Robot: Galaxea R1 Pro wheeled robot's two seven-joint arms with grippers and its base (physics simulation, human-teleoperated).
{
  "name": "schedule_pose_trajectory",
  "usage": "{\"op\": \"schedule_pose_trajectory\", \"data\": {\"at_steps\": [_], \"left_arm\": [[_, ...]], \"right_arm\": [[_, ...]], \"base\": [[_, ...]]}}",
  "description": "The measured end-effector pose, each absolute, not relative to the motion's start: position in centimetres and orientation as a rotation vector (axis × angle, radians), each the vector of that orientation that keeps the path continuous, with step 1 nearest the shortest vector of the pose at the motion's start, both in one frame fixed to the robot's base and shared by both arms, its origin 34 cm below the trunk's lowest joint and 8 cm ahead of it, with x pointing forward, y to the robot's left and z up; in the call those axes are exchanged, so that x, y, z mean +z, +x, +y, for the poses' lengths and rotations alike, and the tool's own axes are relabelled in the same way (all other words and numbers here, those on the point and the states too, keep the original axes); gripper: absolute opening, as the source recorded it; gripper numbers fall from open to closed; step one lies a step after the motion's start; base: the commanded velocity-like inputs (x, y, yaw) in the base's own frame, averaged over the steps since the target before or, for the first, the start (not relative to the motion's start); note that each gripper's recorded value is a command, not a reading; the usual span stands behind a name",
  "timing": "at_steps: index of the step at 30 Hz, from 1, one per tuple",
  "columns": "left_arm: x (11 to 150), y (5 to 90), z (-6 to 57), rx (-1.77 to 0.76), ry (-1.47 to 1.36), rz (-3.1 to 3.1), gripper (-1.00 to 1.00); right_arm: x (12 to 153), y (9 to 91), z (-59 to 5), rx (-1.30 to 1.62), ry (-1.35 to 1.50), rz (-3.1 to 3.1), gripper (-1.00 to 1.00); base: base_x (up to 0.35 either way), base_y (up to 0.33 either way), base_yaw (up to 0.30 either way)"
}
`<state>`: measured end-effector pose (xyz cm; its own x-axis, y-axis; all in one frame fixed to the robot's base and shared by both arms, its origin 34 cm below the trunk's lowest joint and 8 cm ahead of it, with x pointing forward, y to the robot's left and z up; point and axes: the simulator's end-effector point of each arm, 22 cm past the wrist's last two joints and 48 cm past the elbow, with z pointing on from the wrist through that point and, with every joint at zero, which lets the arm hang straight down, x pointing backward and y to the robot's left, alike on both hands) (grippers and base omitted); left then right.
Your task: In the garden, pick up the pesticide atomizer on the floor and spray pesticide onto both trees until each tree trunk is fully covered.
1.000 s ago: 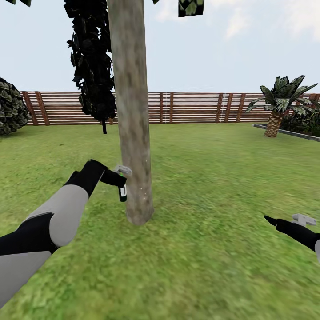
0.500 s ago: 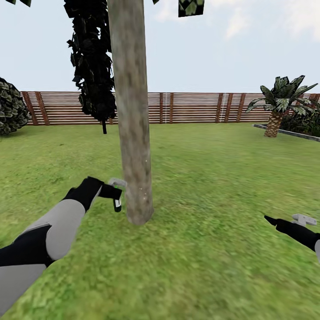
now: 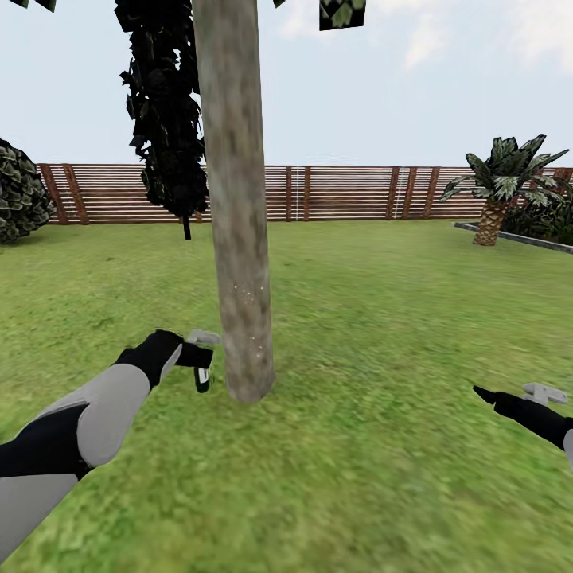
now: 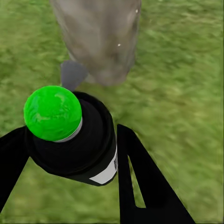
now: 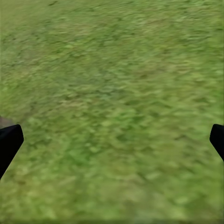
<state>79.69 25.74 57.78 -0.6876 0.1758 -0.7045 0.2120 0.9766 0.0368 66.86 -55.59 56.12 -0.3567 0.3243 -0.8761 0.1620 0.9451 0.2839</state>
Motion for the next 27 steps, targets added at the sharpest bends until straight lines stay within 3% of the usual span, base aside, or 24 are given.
{"op": "schedule_pose_trajectory", "data": {"at_steps": [8, 17, 27], "left_arm": [[54.6, 78.1, 26.6, -0.001, 0.239, 2.42, -1.0], [52.9, 77.0, 26.0, -0.019, 0.251, 2.465, -1.0], [48.0, 73.6, 25.2, -0.047, 0.27, 2.559, -1.0]], "right_arm": [[56.1, 66.9, -55.6, 0.176, 0.351, 1.943, 1.0], [56.1, 66.9, -55.6, 0.176, 0.351, 1.943, 1.0], [56.1, 66.9, -55.6, 0.176, 0.351, 1.943, 1.0]], "base": [[0.022, 0.0, 0.0], [0.306, 0.0, 0.0], [0.017, 0.0, 0.0]]}}
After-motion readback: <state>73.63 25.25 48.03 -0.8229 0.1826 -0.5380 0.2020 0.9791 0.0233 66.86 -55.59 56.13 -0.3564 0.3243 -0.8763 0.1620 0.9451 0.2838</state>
